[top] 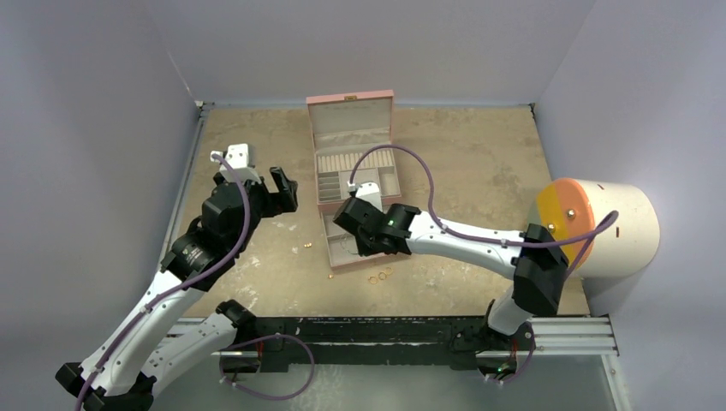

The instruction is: Organize the mixed jewelry

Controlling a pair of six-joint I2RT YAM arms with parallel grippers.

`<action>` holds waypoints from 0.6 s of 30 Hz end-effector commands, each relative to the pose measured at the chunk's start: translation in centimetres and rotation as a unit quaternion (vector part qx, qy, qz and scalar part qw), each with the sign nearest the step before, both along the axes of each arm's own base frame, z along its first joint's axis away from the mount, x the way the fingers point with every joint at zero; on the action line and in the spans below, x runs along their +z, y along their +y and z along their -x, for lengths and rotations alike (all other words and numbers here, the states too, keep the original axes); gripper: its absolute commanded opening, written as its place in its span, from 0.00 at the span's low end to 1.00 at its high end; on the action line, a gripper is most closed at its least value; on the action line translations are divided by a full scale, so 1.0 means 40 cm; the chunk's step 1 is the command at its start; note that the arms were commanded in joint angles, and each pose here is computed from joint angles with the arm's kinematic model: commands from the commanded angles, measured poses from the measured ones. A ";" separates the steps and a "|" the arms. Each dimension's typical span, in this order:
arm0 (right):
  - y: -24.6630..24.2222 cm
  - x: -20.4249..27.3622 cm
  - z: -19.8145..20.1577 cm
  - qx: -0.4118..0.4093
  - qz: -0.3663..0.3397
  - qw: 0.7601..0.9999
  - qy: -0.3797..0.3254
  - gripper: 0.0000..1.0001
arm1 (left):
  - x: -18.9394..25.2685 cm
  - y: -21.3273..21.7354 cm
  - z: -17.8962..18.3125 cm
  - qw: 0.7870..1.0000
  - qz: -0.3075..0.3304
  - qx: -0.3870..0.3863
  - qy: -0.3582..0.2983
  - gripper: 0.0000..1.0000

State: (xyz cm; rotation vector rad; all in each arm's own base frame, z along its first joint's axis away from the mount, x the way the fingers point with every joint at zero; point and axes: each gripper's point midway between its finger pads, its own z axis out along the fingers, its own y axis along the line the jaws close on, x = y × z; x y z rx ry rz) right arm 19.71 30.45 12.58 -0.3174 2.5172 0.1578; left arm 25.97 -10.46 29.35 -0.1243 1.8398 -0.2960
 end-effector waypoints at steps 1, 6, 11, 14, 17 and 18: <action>0.062 0.015 -0.040 0.030 -0.026 0.999 -0.002 0.00 | 0.043 0.023 -0.006 0.999 0.001 0.024 -0.027 0.88; 0.078 -0.049 -0.064 0.010 -0.019 0.999 0.024 0.00 | 0.045 0.026 -0.005 0.999 0.002 0.026 -0.028 0.88; 0.093 -0.073 -0.079 0.003 -0.014 0.999 0.029 0.00 | 0.046 0.025 -0.005 0.999 0.002 0.024 -0.028 0.88; 0.090 -0.087 -0.087 -0.008 -0.010 0.999 0.030 0.00 | 0.048 0.024 -0.004 0.999 0.003 0.023 -0.030 0.88; 0.091 -0.103 -0.092 -0.012 -0.006 0.999 0.036 0.00 | 0.049 0.023 -0.002 0.999 0.003 0.020 -0.031 0.88; 0.091 -0.107 -0.094 -0.015 -0.003 0.999 0.036 0.00 | 0.050 0.022 -0.001 0.999 0.004 0.020 -0.031 0.88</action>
